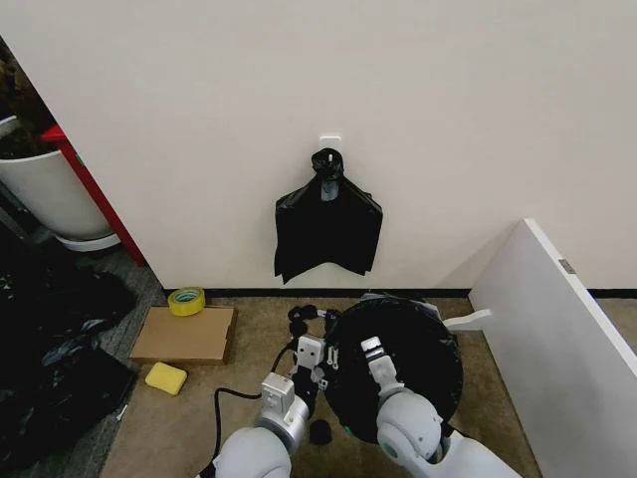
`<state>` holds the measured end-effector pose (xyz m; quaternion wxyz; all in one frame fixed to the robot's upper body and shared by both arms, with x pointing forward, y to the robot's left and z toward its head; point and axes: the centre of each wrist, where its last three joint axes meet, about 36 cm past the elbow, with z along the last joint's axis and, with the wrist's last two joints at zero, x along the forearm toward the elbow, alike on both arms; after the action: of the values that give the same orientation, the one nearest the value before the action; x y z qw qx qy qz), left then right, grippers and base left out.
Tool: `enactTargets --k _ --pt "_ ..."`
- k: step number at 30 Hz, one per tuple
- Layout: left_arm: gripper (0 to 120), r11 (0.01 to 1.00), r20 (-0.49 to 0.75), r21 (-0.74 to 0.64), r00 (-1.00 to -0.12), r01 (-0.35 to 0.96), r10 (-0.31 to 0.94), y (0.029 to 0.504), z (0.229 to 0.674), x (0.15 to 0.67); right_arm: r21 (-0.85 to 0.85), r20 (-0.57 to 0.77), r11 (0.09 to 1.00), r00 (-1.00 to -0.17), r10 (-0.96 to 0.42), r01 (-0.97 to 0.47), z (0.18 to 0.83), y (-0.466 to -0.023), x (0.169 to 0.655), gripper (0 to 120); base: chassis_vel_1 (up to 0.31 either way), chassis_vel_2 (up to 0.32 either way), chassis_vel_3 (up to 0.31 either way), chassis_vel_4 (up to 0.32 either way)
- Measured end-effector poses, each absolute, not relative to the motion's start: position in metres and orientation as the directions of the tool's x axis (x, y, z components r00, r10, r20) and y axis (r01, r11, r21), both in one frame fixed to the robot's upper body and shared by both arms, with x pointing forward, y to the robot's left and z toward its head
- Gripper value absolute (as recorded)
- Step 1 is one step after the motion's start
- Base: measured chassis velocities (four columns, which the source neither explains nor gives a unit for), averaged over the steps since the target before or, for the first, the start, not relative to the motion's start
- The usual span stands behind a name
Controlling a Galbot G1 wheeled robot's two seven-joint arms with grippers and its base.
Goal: Place the garbage bag over the trash bin.
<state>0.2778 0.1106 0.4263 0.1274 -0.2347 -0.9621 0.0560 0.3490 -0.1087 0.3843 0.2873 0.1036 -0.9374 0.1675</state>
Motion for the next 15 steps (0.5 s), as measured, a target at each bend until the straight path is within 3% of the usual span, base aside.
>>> enactTargets --k 9,15 --pt "0 0.880 0.214 -0.165 -0.854 0.446 0.474 0.111 0.428 0.273 -0.319 0.568 0.912 -0.822 -0.033 -0.256 0.380 -0.130 0.355 0 0.000 0.000 0.000 0.000" --pt "0 0.877 0.216 -0.178 -0.852 0.445 0.476 0.108 0.428 0.270 -0.292 0.582 0.911 -0.810 -0.072 -0.291 0.377 -0.120 0.342 0 0.000 0.000 0.000 0.000"
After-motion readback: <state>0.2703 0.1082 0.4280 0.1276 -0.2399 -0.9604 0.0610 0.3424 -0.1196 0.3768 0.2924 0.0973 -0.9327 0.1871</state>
